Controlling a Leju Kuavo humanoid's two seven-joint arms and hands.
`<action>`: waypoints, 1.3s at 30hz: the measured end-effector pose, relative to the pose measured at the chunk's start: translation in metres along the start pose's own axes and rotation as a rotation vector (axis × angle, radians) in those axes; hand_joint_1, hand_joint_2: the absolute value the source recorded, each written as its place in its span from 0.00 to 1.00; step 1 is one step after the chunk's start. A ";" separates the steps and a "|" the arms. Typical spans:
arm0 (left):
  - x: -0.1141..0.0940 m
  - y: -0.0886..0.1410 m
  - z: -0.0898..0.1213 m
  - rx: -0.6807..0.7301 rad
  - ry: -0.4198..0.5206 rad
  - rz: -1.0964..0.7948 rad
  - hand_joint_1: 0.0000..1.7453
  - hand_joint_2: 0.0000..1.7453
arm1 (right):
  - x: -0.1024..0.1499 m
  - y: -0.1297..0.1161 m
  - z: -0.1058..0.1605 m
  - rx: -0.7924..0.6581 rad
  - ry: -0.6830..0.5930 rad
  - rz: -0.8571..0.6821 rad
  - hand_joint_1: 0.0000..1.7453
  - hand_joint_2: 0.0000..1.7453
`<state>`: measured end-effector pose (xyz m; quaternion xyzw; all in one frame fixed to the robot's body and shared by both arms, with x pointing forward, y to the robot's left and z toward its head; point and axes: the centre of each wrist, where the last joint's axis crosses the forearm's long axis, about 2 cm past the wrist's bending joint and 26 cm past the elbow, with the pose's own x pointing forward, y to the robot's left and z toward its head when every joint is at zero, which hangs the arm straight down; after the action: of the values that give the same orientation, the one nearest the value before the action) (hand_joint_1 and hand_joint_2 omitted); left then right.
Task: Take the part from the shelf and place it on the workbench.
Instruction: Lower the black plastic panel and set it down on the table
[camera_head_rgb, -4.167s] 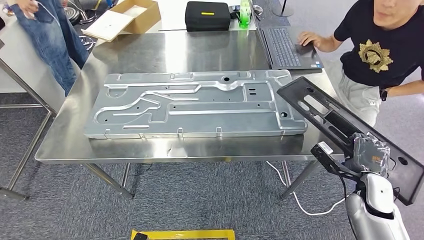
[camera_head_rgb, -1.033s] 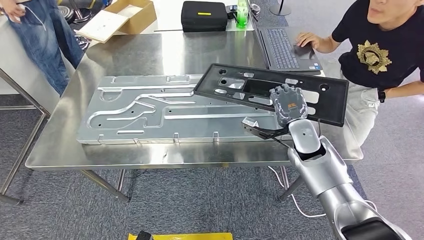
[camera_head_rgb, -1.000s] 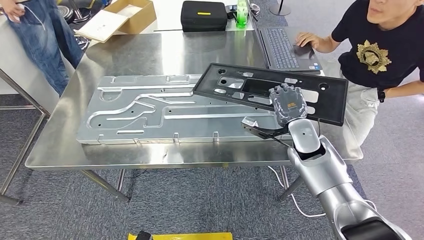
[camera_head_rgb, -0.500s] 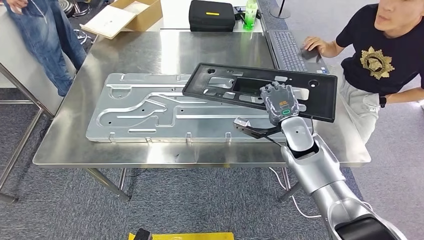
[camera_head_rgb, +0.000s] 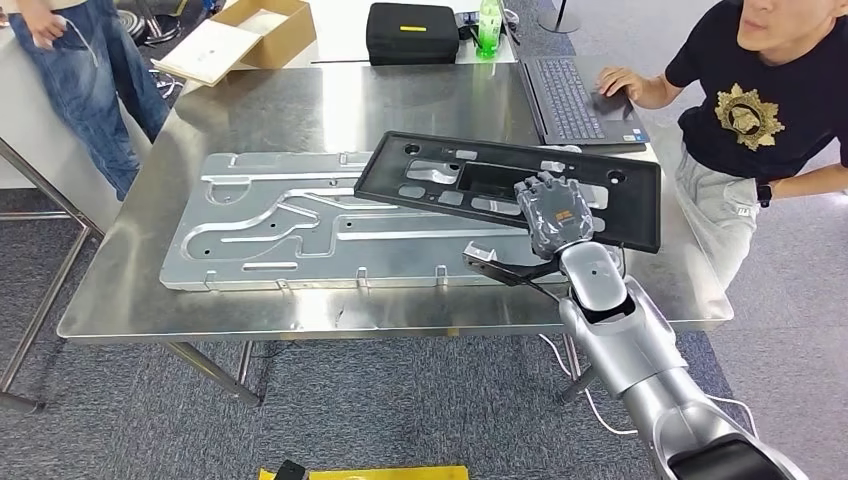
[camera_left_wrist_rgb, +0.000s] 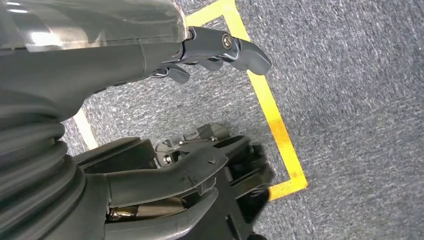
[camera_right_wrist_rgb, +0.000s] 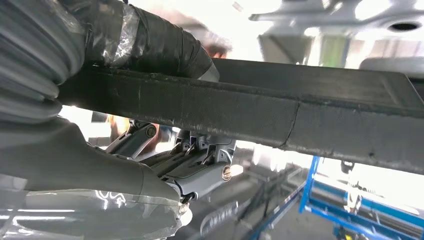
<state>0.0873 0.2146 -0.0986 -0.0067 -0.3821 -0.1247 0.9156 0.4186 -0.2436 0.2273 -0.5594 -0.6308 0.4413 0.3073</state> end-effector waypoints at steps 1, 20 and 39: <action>0.000 0.000 0.000 0.000 0.000 0.000 0.00 1.00 | 0.000 0.002 0.002 0.004 0.005 -0.024 1.00 1.00; 0.000 0.002 0.000 -0.007 -0.004 -0.018 0.00 1.00 | -0.058 0.033 0.028 0.051 0.138 -0.152 1.00 1.00; 0.000 0.005 -0.001 -0.011 -0.005 -0.029 0.00 1.00 | -0.074 0.050 0.032 0.200 0.166 -0.140 1.00 1.00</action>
<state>0.0897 0.2196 -0.0989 -0.0067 -0.3840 -0.1400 0.9126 0.4258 -0.3238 0.1762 -0.5150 -0.5938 0.4316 0.4426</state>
